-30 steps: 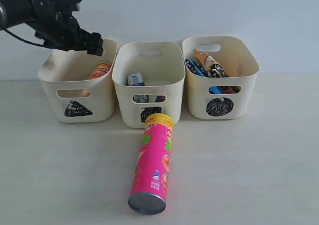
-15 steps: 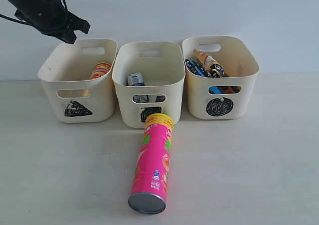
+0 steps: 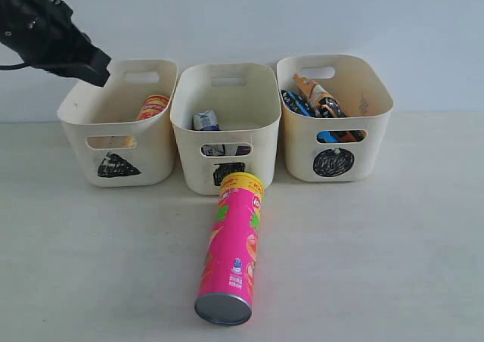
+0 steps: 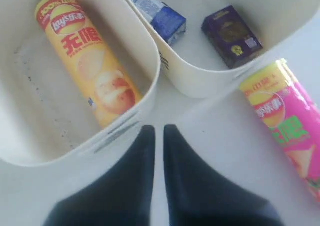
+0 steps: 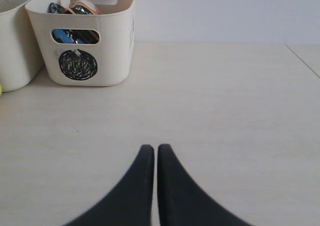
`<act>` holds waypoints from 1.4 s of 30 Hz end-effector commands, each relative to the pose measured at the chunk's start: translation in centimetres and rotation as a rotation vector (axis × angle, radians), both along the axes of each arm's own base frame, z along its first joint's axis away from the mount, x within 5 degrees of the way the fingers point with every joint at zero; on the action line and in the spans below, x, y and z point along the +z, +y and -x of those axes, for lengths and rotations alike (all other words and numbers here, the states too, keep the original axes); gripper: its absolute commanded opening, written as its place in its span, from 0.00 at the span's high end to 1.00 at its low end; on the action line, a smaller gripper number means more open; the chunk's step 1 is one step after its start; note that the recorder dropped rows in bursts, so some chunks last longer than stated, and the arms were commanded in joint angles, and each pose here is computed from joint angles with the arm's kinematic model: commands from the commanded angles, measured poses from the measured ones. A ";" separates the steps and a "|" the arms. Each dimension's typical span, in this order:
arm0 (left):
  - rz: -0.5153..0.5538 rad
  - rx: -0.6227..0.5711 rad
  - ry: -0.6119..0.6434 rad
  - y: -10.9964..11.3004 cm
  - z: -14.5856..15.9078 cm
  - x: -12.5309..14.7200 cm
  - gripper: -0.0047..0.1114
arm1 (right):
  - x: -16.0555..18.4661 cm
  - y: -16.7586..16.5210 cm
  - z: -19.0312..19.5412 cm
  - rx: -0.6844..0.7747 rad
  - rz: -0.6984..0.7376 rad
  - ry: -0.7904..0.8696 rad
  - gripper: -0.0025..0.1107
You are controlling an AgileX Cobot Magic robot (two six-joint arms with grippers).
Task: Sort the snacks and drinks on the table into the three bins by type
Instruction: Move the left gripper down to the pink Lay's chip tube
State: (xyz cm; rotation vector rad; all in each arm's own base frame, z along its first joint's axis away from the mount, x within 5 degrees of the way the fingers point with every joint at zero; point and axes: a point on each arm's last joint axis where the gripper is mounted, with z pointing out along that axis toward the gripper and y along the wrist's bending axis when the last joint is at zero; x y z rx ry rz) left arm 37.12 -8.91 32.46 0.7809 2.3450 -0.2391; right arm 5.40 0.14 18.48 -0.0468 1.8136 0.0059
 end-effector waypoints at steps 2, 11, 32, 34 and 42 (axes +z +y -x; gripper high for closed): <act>0.069 0.014 0.059 -0.2 3.1 0.5 0.92 | -0.1 -0.1 0.0 -0.005 0.009 -0.008 0.98; -0.106 -0.034 0.148 -7.9 7.6 -1.3 0.92 | -0.1 -0.1 0.0 -0.005 0.009 -0.008 0.98; -0.192 -0.038 0.319 -14.9 10.5 -5.2 0.92 | -0.1 -0.1 0.0 -0.005 0.009 -0.008 0.98; -0.199 -0.033 0.341 -15.3 10.1 -6.1 0.88 | -0.1 -0.1 0.0 -0.005 0.009 -0.008 0.98; -0.192 -0.036 0.344 -16.7 8.7 -9.3 0.20 | -0.1 -0.1 0.0 -0.005 0.009 -0.008 0.98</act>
